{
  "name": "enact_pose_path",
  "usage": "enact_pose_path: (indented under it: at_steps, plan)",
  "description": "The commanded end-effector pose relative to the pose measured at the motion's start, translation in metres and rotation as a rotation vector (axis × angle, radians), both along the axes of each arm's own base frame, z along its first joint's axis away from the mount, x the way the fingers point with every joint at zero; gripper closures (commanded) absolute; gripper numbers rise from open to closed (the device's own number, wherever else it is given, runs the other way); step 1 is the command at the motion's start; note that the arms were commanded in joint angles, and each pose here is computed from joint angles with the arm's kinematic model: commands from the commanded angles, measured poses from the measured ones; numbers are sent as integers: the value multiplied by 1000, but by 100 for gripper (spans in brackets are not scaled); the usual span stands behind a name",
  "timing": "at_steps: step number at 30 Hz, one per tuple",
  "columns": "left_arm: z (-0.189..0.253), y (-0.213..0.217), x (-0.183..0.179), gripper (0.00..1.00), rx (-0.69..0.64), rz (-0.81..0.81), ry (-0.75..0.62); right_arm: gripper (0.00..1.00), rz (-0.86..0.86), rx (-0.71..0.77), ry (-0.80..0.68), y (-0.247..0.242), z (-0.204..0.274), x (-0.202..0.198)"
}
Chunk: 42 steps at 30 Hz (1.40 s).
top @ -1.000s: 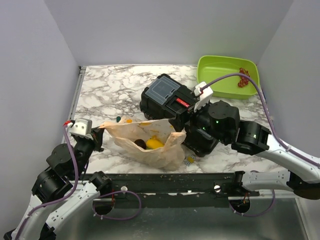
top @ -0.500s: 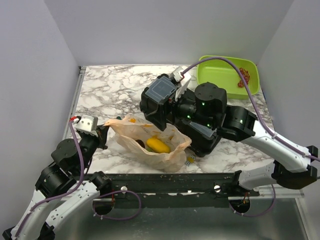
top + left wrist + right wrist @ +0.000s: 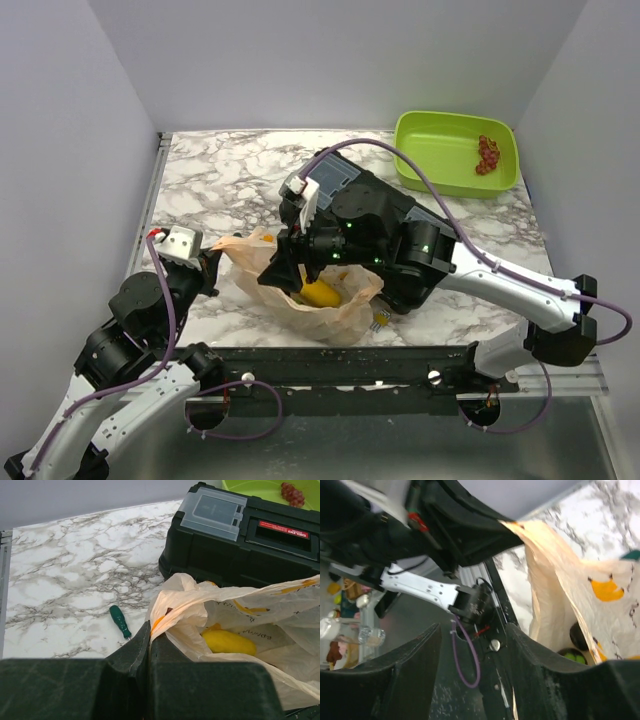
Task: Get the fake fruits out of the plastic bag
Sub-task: Take out the fake fruit from the plastic bag.
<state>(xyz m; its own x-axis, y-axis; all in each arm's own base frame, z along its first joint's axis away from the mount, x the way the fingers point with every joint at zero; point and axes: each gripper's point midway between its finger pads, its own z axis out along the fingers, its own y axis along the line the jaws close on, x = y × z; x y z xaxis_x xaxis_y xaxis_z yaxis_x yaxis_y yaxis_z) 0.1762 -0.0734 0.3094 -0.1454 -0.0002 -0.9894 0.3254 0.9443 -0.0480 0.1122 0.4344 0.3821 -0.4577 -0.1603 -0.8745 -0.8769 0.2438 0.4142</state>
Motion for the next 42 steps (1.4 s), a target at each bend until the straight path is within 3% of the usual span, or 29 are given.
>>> enact_pose_path:
  at_steps: [1, 5, 13, 21, 31, 42]
  plan:
    - [12, -3, 0, 100, -10, -18, -26, 46, -189, -209, -15, -10, -63, 27]
    - [13, -2, 0, 100, -9, -15, -31, 57, -401, -414, -91, -36, -106, 61]
    - [12, -2, 1, 100, -4, -15, -30, 58, -412, -504, -129, -45, -144, 61]
    - [10, -4, 4, 100, -4, -10, -26, 48, -360, -554, -140, -40, -193, 47]
    - [1, -5, 5, 100, 10, -10, -6, 21, -363, -598, -238, -42, -253, 50]
    - [-29, -4, 9, 100, 36, 15, 38, 16, -361, -745, -252, -61, -305, 53]
